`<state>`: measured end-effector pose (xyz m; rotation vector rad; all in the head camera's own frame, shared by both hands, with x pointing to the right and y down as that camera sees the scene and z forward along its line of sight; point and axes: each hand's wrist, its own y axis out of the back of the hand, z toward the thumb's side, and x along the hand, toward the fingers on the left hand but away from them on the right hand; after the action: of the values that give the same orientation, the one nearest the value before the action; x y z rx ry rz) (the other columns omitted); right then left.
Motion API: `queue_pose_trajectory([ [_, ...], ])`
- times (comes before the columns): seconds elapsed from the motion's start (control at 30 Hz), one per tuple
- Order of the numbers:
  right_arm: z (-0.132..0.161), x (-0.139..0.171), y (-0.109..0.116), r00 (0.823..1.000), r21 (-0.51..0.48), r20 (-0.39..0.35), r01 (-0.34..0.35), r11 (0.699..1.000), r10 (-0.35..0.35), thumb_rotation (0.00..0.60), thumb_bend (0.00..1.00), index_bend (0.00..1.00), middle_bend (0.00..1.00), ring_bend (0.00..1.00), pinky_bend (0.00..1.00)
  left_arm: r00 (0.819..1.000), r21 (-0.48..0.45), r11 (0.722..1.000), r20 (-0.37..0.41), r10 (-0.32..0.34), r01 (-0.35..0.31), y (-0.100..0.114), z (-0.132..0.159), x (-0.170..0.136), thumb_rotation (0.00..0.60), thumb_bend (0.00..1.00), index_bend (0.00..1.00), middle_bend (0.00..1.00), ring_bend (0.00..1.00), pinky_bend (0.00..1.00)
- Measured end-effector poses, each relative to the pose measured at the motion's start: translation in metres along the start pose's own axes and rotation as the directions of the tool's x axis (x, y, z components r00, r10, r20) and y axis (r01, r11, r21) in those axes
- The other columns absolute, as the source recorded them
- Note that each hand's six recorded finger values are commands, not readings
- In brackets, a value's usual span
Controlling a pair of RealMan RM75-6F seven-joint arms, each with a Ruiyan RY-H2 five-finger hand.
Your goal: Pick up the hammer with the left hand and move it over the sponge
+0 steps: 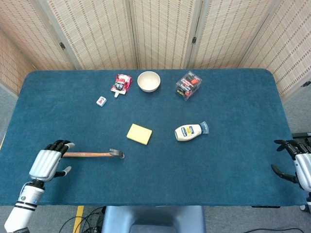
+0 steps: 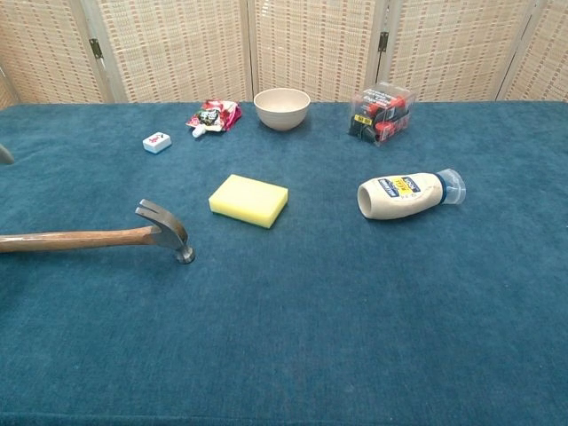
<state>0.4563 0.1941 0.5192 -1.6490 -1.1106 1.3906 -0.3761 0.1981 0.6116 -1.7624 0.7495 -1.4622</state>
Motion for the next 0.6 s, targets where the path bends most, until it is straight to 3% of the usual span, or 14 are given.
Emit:
queue_pose_trajectory([
  [0.23,-0.002,0.004,0.001,1.0,-0.003,0.007,0.005,1.0,-0.005,0.6,0.14,0.28,0.43,0.23,0.27,0.991,-0.017,0.993,0.062,-0.117,0.118,-0.026,0.032,0.04,0.6,0.26,0.22,0.22,0.12,0.28],
  [0.6,-0.006,0.006,0.0,1.0,-0.004,0.024,0.003,1.0,-0.003,0.6,0.15,0.28,0.43,0.23,0.27,0.977,-0.017,0.981,0.088,-0.194,0.196,-0.051,0.06,0.074,0.6,0.26,0.26,0.24,0.12,0.27],
])
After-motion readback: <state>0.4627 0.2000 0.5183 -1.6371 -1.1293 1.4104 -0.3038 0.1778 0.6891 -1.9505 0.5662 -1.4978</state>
